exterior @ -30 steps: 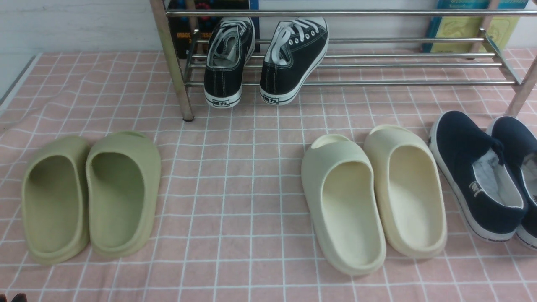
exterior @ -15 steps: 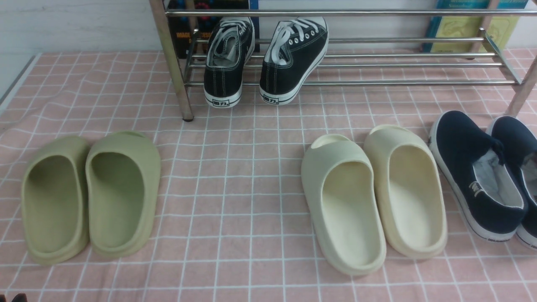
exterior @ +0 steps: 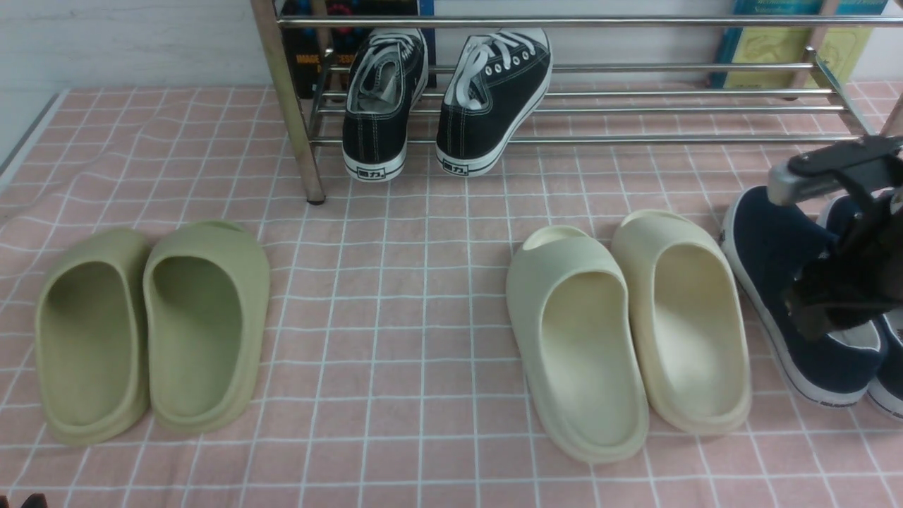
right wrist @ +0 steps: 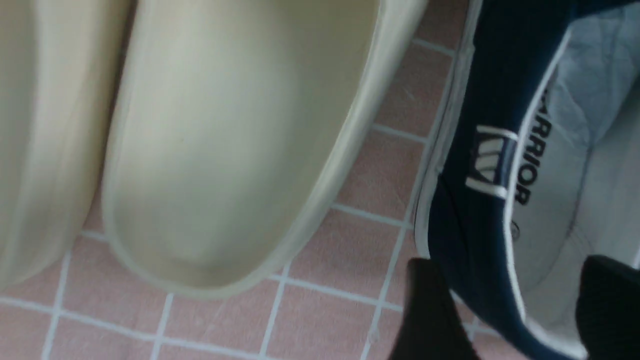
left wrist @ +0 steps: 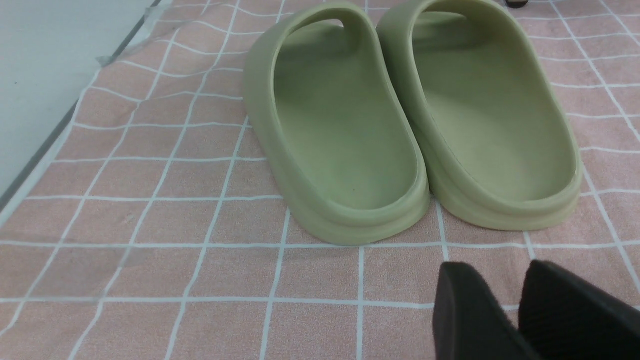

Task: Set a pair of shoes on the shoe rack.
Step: Use the right arm to grab the shoe closest to it

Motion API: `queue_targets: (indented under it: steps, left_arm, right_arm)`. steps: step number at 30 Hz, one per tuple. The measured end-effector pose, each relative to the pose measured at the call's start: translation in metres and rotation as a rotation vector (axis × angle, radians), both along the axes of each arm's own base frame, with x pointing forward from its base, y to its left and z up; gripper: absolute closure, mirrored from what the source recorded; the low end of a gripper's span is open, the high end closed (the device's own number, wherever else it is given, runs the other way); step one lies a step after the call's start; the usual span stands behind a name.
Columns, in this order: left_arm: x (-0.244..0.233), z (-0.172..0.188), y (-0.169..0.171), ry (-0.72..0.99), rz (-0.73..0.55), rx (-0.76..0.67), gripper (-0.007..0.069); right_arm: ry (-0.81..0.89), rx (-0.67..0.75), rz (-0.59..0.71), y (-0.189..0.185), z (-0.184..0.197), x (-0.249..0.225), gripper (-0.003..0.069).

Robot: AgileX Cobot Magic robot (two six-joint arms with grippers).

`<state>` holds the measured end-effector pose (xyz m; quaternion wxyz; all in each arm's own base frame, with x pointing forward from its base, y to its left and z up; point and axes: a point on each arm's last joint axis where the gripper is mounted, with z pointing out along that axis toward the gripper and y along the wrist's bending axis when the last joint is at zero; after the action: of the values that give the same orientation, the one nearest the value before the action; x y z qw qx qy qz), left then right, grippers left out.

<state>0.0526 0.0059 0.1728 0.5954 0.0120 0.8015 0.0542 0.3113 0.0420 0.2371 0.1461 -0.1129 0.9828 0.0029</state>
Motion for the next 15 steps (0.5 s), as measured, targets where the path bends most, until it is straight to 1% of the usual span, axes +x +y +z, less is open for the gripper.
queue_targets:
  steps: [2, 3, 4, 5, 6, 7, 8, 9, 10, 11, 12, 13, 15]
  left_arm:
    - [0.0, 0.0, 0.0, 0.0, 0.0, 0.0, 0.0424]
    - [0.0, 0.0, 0.0, 0.0, 0.0, 0.0, 0.0424]
    - [0.0, 0.0, 0.0, 0.0, 0.0, 0.0, 0.0424]
    - [0.0, 0.0, 0.0, 0.0, 0.0, 0.0, 0.0424]
    - [0.0, 0.0, 0.0, 0.0, 0.0, 0.0, 0.0424]
    - [0.0, 0.0, 0.0, 0.0, 0.0, 0.0, 0.0423]
    - [0.0, 0.0, 0.0, 0.0, 0.0, 0.0, 0.0423]
    - [0.0, 0.0, 0.0, 0.0, 0.0, 0.0, 0.0421]
    - [0.0, 0.0, 0.0, 0.0, 0.0, 0.0, 0.042]
    - [0.0, 0.0, 0.0, 0.0, 0.0, 0.0, 0.0418]
    - [0.0, 0.0, 0.0, 0.0, 0.0, 0.0, 0.0417]
    - [0.0, 0.0, 0.0, 0.0, 0.0, 0.0, 0.0416]
    - [0.0, 0.0, 0.0, 0.0, 0.0, 0.0, 0.0412]
  right_arm:
    - [0.021, -0.011, 0.004, 0.001, -0.017, 0.009, 0.0211]
    - [0.038, -0.013, 0.004, 0.001, -0.028, 0.014, 0.0222]
    - [0.038, -0.013, 0.004, 0.001, -0.029, 0.014, 0.023]
    - [0.052, -0.015, 0.004, 0.002, -0.039, 0.018, 0.0272]
    - [0.057, -0.016, 0.004, 0.002, -0.041, 0.019, 0.028]
    - [0.069, -0.018, 0.005, 0.002, -0.048, 0.021, 0.0384]
    - [0.069, -0.02, 0.006, 0.002, -0.05, 0.022, 0.0435]
    - [0.066, -0.025, 0.01, 0.002, -0.049, 0.022, 0.0505]
    - [0.06, -0.024, 0.007, 0.002, -0.048, 0.023, 0.0547]
    - [0.052, -0.021, 0.006, 0.002, -0.044, 0.023, 0.0603]
    - [0.049, -0.019, 0.006, 0.002, -0.04, 0.022, 0.0632]
    - [0.052, -0.02, 0.005, 0.002, -0.039, 0.022, 0.0638]
    - [0.057, -0.016, 0.003, 0.002, -0.019, 0.017, 0.064]
